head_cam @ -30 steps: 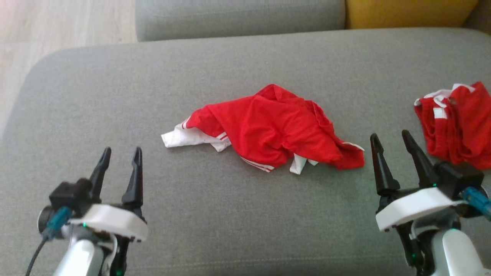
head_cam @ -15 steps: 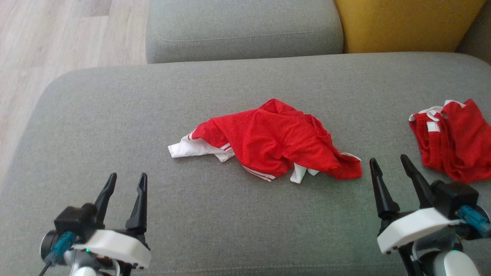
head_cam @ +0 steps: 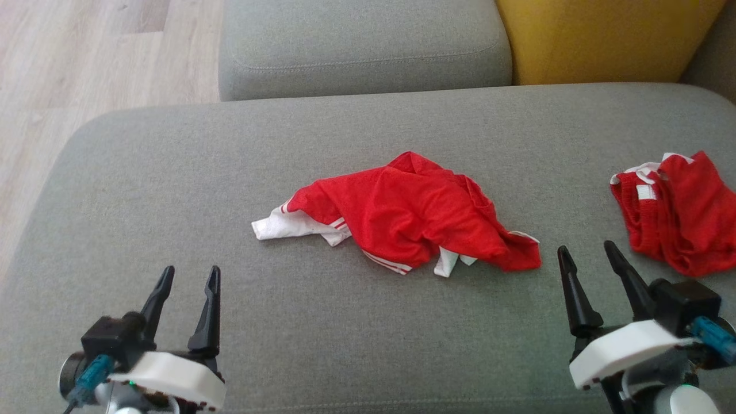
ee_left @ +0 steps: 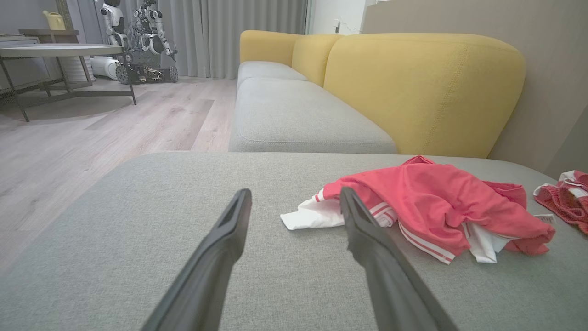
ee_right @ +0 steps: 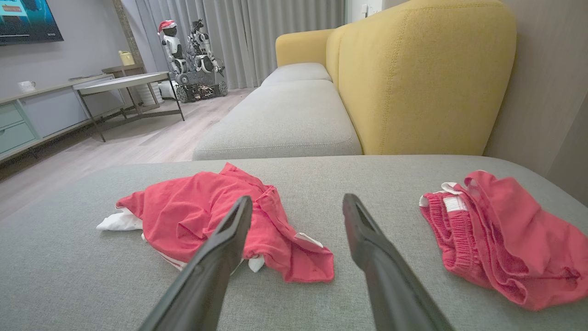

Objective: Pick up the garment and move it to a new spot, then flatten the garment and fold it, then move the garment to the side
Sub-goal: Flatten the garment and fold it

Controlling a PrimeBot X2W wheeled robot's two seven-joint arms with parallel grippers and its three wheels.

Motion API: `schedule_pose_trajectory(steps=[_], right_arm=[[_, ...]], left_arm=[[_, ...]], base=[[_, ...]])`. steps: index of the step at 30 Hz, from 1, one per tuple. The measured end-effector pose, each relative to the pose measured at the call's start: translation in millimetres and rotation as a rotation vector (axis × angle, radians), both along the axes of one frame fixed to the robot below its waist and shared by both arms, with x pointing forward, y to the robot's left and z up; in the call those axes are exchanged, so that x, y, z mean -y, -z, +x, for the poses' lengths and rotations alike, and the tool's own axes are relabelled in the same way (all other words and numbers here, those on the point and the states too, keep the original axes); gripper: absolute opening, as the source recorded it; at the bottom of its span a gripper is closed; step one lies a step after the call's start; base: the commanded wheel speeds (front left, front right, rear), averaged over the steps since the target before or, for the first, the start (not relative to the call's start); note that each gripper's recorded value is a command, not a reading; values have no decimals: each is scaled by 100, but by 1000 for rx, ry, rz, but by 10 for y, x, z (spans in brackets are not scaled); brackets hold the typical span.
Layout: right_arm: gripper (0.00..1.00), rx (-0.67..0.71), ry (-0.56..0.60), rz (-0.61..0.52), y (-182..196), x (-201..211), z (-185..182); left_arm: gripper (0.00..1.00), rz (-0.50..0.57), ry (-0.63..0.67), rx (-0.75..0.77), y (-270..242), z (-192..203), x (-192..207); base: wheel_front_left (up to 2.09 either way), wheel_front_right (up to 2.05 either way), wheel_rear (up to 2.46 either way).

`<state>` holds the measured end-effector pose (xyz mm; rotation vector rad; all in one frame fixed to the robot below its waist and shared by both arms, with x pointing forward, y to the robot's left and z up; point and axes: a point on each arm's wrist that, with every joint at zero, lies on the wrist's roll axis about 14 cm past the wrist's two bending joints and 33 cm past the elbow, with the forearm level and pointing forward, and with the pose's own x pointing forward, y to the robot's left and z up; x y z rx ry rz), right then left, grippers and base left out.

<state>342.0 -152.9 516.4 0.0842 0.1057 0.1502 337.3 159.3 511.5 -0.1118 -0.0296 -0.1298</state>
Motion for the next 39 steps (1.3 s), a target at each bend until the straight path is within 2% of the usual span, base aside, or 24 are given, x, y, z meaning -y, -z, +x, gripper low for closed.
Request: schedule_pose_trajectory(steps=[24, 30, 39], right_arm=[[100, -19, -4, 2, 57, -12, 39], [100, -89, 3, 9, 277, 10, 67], [100, -183, -24, 3, 630, -91, 537]], left_arm=[[100, 9, -2, -11, 35, 9, -9], [100, 10, -1, -13, 36, 60, -12], [100, 4, 10, 26, -58, 427, 5]], base=[[0, 0, 0], [0, 0, 0], [0, 0, 0]])
